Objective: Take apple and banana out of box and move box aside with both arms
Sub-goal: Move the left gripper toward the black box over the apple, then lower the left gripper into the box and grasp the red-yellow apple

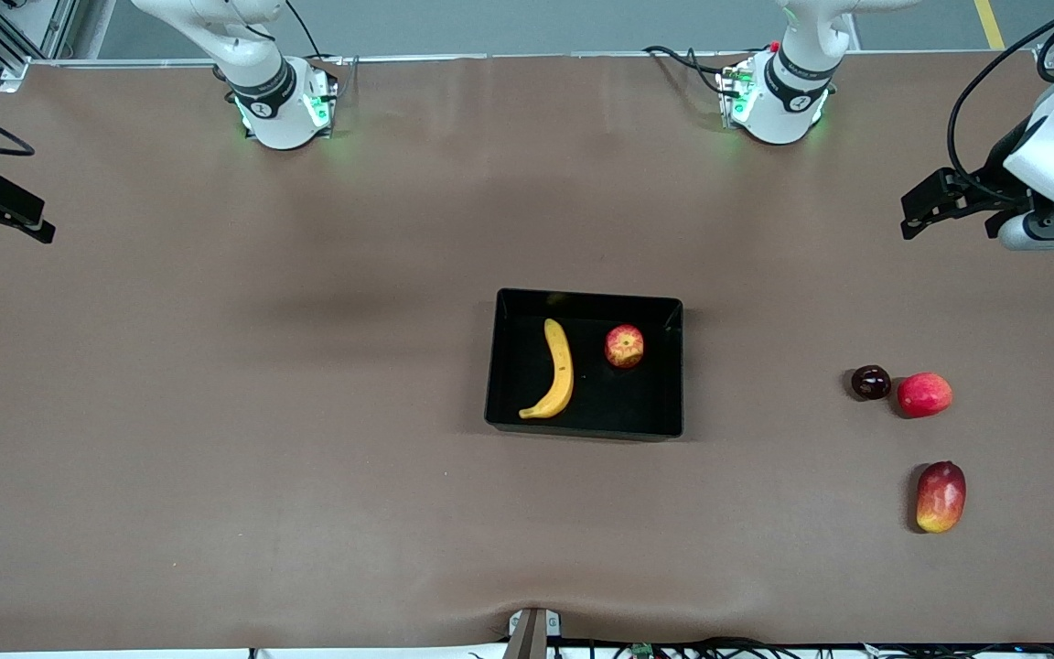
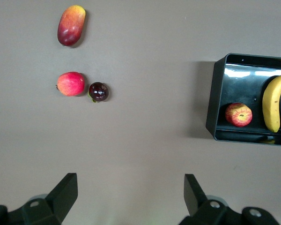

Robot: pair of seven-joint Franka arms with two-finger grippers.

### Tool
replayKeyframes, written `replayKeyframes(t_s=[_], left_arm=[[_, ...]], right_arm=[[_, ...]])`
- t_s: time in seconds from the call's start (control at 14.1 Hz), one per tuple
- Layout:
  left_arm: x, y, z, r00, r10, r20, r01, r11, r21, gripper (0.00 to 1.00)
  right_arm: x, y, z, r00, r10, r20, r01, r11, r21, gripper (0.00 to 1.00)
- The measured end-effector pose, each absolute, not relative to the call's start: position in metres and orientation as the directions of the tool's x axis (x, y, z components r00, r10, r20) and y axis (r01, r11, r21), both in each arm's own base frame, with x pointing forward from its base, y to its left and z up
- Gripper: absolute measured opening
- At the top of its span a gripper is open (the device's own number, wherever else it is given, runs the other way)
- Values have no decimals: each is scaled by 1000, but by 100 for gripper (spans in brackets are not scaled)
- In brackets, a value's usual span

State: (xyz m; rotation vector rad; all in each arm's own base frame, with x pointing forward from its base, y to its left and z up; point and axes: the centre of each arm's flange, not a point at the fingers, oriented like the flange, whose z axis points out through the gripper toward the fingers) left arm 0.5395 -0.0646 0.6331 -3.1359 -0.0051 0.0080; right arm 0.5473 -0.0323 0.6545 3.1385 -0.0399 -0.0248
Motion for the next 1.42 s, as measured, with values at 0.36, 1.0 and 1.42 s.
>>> replayKeyframes(t_s=[0.36, 1.0, 1.42], left_arm=[[540, -65, 633, 1000, 3, -5, 3, -1000, -6, 100], [569, -75, 580, 999, -8, -41, -8, -1000, 1, 100], [589, -132, 476, 997, 72, -21, 72, -997, 26, 100]], right_arm=[[547, -32, 654, 1000, -25, -16, -25, -1000, 3, 100], [548, -32, 655, 1000, -25, -13, -25, -1000, 3, 100], [548, -30, 655, 1000, -22, -9, -22, -1000, 2, 100]])
